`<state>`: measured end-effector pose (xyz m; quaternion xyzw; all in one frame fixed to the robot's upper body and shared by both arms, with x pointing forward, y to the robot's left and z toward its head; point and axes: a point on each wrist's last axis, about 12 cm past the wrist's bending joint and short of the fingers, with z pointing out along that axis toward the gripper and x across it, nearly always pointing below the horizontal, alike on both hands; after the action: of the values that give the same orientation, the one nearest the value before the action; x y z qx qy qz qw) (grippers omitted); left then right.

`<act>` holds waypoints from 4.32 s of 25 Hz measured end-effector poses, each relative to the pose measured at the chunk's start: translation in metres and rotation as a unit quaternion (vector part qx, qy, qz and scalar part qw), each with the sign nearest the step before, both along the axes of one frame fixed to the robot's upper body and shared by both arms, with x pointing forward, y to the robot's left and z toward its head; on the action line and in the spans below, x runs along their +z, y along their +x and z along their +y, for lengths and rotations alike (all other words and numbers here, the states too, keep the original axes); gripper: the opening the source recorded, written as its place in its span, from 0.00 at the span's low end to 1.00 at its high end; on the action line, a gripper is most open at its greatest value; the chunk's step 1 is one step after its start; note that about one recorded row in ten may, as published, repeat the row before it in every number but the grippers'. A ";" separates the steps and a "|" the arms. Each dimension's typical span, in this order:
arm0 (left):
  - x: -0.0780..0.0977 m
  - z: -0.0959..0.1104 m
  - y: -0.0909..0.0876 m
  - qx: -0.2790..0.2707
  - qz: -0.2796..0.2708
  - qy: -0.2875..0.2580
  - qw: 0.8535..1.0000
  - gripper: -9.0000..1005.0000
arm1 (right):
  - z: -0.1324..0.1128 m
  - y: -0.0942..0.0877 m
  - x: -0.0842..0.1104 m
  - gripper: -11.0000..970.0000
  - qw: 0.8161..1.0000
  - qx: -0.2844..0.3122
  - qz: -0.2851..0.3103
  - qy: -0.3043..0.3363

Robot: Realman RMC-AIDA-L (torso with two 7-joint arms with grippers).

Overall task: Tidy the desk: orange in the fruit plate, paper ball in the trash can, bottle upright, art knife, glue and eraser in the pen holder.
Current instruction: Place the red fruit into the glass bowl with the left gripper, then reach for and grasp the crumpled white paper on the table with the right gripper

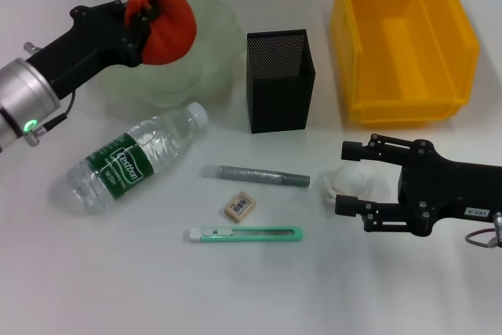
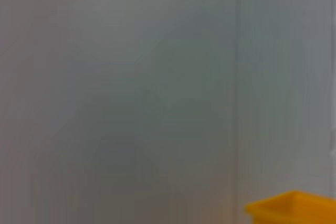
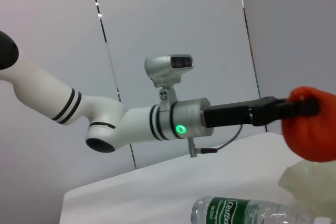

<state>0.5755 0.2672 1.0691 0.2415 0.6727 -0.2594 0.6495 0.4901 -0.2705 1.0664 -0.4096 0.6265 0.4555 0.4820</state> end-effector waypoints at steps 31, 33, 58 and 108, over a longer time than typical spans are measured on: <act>-0.003 -0.009 0.012 0.035 -0.003 0.011 0.999 0.59 | -0.008 -0.001 -0.002 0.73 0.999 -0.036 -0.007 0.008; 0.003 -0.005 0.003 -0.005 0.002 -0.013 1.000 0.67 | -0.009 -0.001 -0.001 0.73 0.999 -0.039 -0.008 0.009; 0.000 0.062 -0.112 -0.276 0.117 0.037 0.953 0.78 | -0.005 0.009 0.006 0.71 1.000 -0.020 -0.003 0.007; -0.002 0.063 -0.114 -0.275 0.111 0.047 0.954 0.78 | 0.069 0.093 0.083 0.68 0.886 0.059 0.068 -0.455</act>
<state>0.4620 0.3302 1.0671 0.4168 0.6596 -0.4216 0.4621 0.5829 -0.2013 1.1494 -0.5882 0.7709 0.1746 0.1713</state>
